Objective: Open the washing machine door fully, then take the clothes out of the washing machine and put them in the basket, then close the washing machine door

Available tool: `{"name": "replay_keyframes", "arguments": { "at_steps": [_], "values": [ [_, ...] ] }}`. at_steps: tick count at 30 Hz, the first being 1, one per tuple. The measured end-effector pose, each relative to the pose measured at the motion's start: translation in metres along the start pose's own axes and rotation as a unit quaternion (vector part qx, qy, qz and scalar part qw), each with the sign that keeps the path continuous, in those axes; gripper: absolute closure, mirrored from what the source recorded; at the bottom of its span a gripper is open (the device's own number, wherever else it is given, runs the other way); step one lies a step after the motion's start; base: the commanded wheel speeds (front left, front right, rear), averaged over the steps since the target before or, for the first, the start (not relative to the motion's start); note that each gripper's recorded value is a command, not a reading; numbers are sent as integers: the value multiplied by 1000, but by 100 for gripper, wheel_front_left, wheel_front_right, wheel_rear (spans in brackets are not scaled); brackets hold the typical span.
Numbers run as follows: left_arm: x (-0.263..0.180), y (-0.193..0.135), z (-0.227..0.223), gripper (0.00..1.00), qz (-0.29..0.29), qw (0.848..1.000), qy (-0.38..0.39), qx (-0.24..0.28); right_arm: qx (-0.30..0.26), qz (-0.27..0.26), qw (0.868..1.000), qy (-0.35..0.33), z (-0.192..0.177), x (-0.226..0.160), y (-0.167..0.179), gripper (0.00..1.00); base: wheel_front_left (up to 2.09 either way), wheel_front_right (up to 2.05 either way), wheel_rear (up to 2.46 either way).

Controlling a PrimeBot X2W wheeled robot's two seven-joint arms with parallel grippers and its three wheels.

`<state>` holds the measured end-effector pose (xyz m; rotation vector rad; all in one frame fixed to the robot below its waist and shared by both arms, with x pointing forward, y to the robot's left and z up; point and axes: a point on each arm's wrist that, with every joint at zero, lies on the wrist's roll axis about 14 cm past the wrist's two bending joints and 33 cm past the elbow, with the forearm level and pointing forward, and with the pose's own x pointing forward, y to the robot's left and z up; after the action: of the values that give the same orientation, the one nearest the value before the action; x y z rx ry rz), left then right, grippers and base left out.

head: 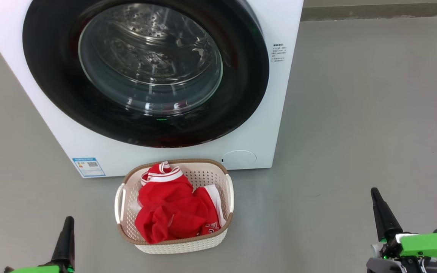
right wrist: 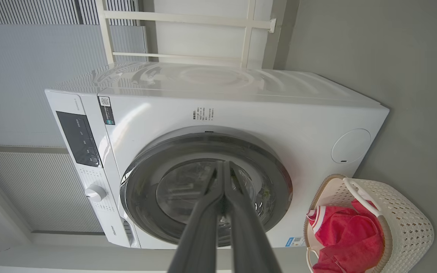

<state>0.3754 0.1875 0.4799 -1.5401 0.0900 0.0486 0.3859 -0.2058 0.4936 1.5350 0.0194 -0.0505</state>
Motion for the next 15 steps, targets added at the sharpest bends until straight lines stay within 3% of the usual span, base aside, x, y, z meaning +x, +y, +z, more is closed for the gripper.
{"name": "replay_keyframes", "arguments": {
  "at_steps": [15],
  "values": [
    [3, -4, -1, 100, -7, 1000, 1, -21, 18, 0, 1000, -5, 3, -2, -1, 100, 0, 0, 0]
  ]
}}
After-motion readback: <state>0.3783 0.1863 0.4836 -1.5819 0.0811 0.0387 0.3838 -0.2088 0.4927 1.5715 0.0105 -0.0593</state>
